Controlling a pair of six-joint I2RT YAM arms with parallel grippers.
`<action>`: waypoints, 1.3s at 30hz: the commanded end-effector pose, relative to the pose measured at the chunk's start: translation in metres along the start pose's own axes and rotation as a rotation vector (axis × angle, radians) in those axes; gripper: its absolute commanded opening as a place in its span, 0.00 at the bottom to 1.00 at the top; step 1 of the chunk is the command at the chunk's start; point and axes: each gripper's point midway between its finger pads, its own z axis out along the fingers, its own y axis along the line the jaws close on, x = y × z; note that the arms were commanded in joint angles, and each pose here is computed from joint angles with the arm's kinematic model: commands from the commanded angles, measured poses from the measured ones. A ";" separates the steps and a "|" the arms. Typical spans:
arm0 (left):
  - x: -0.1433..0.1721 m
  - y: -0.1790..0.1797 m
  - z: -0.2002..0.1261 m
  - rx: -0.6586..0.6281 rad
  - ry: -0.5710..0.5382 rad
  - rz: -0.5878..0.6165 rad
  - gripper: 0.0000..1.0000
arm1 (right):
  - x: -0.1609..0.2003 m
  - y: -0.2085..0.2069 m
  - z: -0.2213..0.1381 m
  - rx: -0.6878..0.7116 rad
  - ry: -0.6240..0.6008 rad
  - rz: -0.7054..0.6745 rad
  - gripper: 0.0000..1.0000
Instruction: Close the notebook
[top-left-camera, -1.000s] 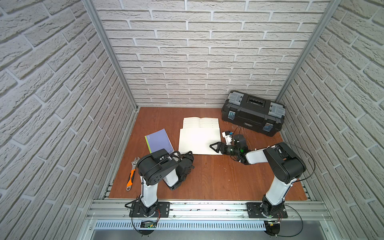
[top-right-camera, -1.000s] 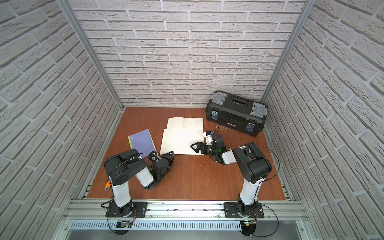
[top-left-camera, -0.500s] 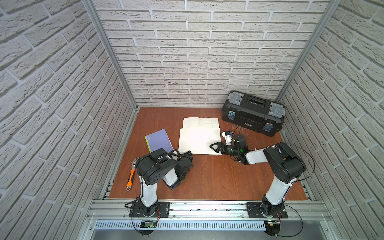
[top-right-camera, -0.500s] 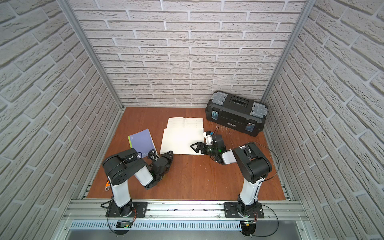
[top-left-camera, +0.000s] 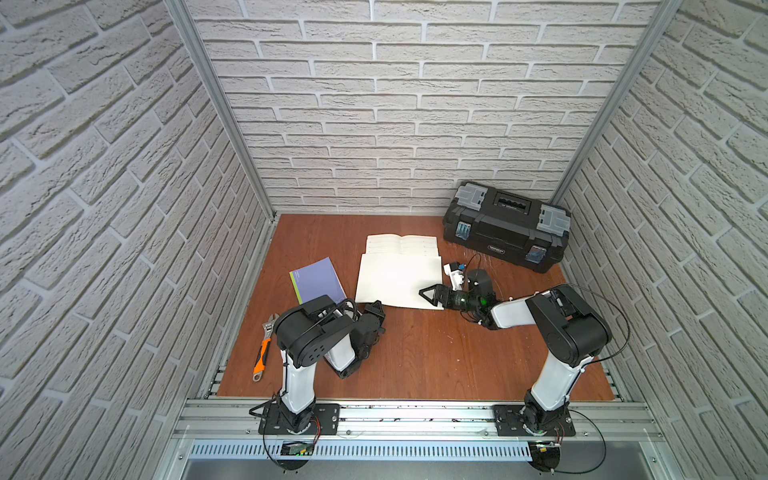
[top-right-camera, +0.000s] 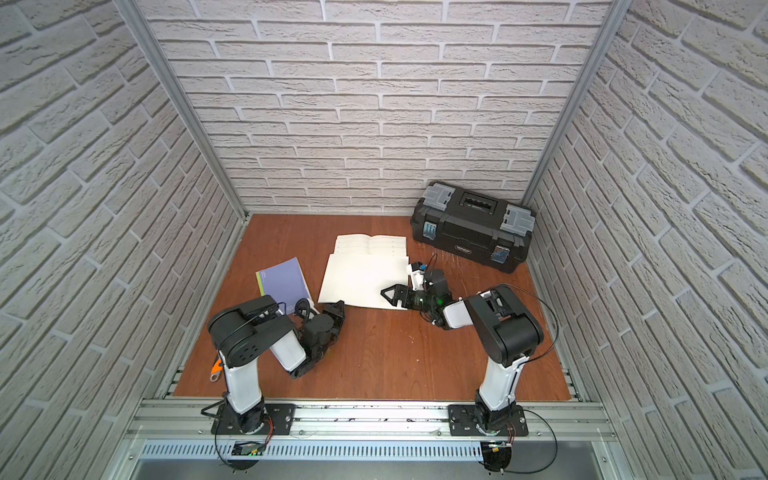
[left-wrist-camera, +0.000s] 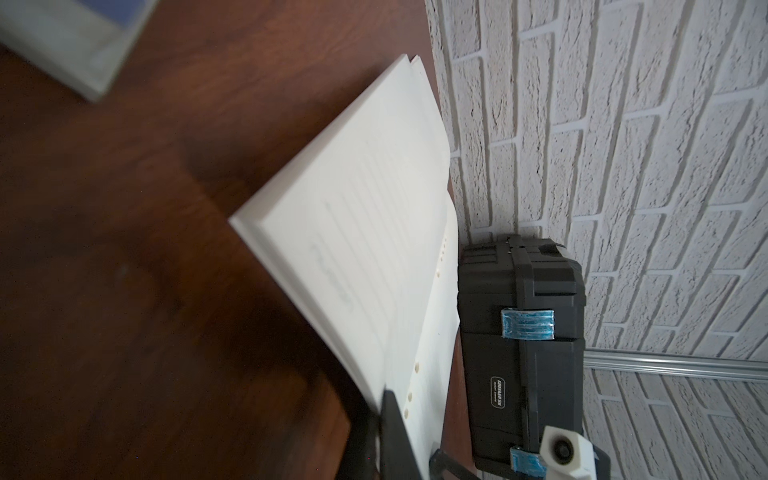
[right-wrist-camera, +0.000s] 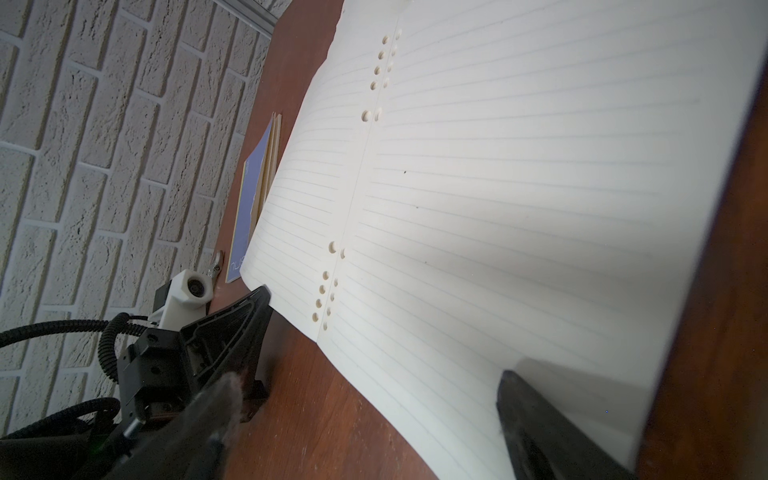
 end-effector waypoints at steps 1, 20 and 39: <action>0.004 0.011 0.004 -0.036 0.018 0.052 0.00 | 0.052 -0.042 -0.002 0.127 0.132 0.130 0.96; 0.027 -0.074 -0.015 -0.139 0.108 0.659 0.00 | 0.055 -0.048 0.009 0.092 0.126 0.161 0.96; 0.103 -0.087 0.002 -0.007 0.339 0.859 0.09 | 0.058 -0.051 0.011 0.085 0.116 0.181 0.96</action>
